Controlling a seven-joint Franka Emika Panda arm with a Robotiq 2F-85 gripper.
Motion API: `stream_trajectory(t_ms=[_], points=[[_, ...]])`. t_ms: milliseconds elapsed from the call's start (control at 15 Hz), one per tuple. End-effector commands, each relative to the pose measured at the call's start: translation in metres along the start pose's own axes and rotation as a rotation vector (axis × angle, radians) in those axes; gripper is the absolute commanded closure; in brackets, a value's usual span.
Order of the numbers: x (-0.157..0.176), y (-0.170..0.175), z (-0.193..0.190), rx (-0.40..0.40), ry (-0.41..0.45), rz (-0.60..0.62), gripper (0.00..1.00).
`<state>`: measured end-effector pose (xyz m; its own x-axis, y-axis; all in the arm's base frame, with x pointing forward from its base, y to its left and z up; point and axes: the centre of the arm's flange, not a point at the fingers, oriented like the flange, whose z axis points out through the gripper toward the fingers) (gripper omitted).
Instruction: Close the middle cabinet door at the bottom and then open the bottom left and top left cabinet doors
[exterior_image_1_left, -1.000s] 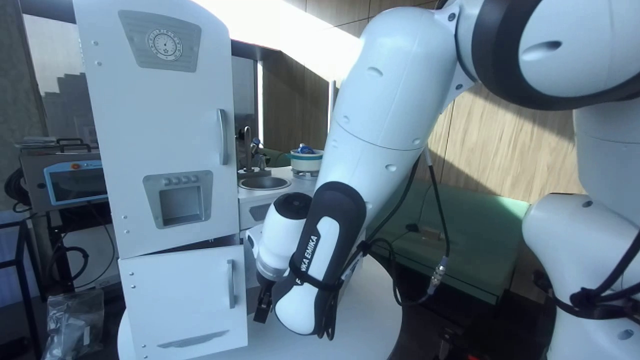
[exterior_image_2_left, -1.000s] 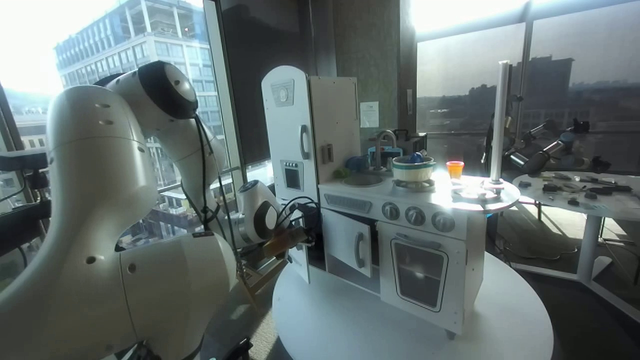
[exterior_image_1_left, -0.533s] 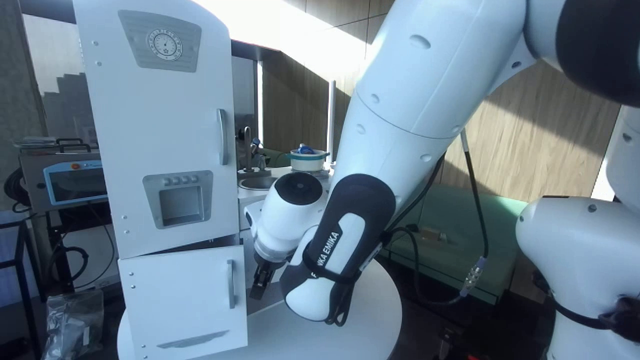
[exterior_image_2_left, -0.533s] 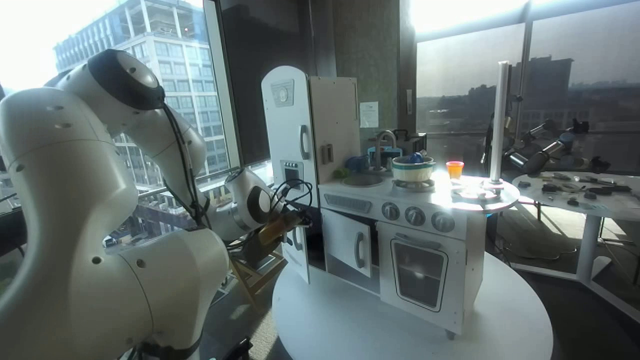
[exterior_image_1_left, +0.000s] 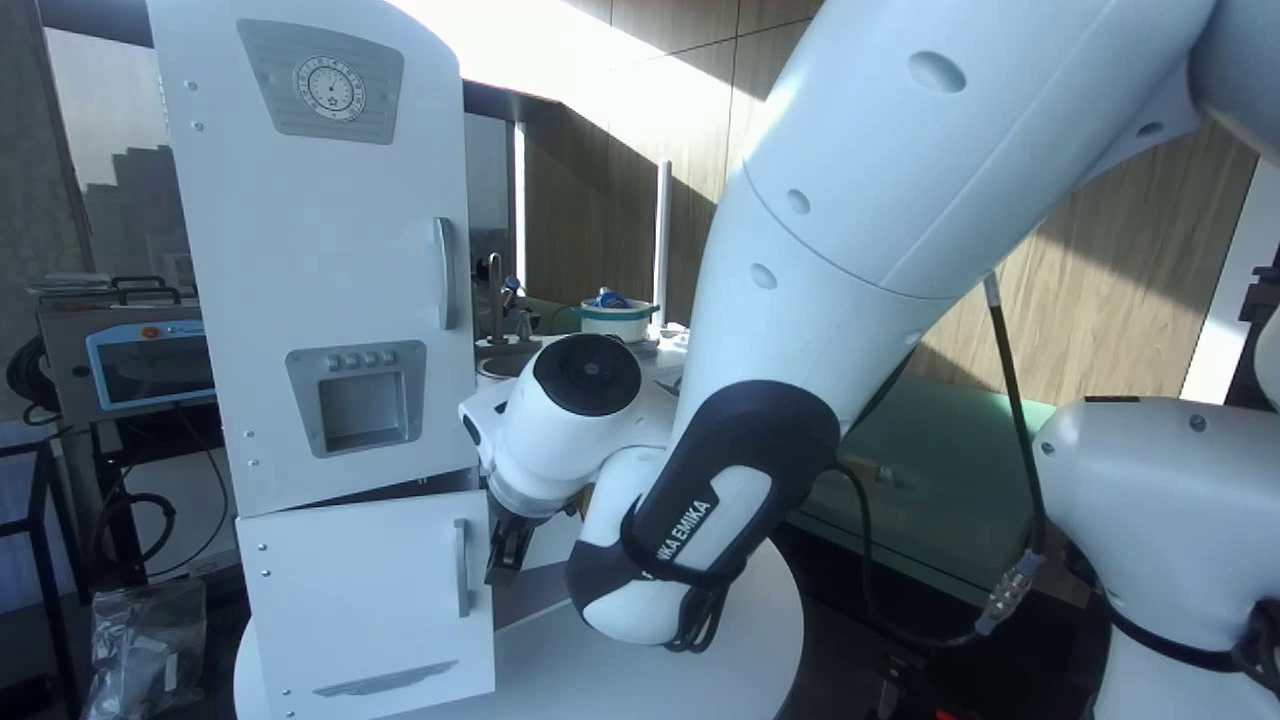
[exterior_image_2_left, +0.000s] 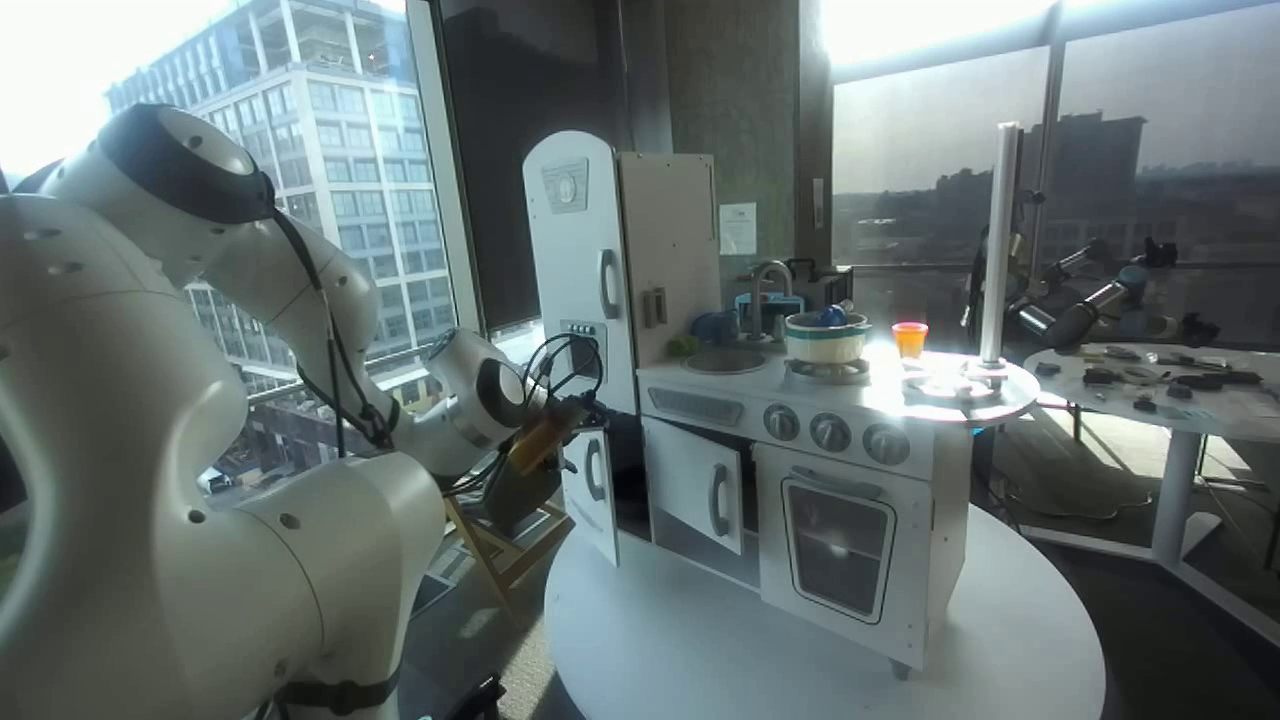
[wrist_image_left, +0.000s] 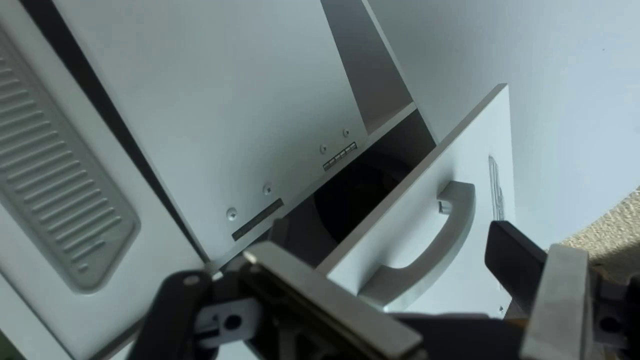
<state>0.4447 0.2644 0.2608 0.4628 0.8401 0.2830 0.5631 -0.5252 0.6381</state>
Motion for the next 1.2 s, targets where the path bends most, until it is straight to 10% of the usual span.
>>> stream_trajectory(t_ms=[0,733,1133], points=[[0.008,-0.006,-0.006,-0.049,0.023,-0.119,0.00],[0.005,-0.011,0.001,-0.041,-0.006,-0.132,0.00],[0.019,0.046,-0.022,-0.079,-0.002,-0.099,0.00]])
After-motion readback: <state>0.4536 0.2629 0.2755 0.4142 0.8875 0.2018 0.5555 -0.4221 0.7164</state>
